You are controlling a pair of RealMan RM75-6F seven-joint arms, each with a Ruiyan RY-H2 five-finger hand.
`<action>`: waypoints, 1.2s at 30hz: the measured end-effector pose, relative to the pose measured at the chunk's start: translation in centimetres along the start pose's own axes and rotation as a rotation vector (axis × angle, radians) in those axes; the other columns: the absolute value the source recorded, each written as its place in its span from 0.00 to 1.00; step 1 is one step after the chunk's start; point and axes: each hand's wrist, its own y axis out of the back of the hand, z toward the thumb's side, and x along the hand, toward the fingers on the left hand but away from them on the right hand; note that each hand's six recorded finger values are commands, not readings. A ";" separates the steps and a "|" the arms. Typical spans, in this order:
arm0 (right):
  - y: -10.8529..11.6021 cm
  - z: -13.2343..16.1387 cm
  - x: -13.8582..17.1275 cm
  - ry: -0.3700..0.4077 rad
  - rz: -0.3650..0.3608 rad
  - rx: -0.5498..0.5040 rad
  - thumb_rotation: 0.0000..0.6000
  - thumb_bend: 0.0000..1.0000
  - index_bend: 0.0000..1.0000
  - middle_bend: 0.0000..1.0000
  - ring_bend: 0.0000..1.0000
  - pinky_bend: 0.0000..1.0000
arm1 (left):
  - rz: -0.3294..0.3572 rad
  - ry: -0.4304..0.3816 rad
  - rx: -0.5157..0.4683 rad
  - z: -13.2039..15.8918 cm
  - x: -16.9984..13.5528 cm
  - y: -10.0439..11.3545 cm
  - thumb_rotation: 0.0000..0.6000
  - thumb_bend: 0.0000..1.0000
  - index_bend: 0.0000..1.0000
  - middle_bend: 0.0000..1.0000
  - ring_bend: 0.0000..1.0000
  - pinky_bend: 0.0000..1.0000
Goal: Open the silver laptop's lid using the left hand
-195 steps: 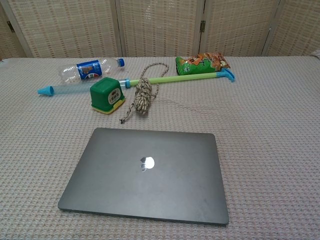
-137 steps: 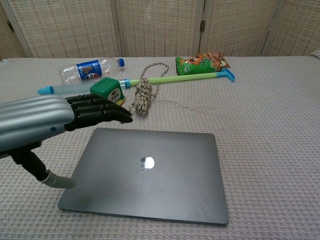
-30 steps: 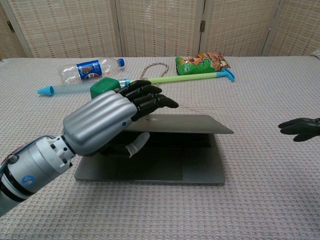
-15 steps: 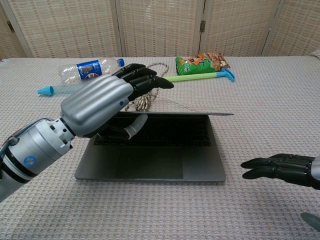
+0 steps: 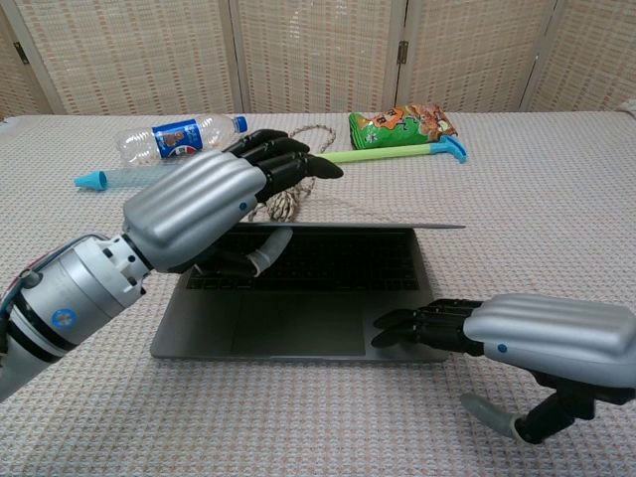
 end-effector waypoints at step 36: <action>-0.9 -0.3 -3.3 -0.016 0.017 -0.030 1.00 0.69 0.00 0.00 0.02 0.00 | -0.061 0.139 -0.064 -3.6 2.1 3.6 1.00 0.64 0.08 0.15 0.01 0.00</action>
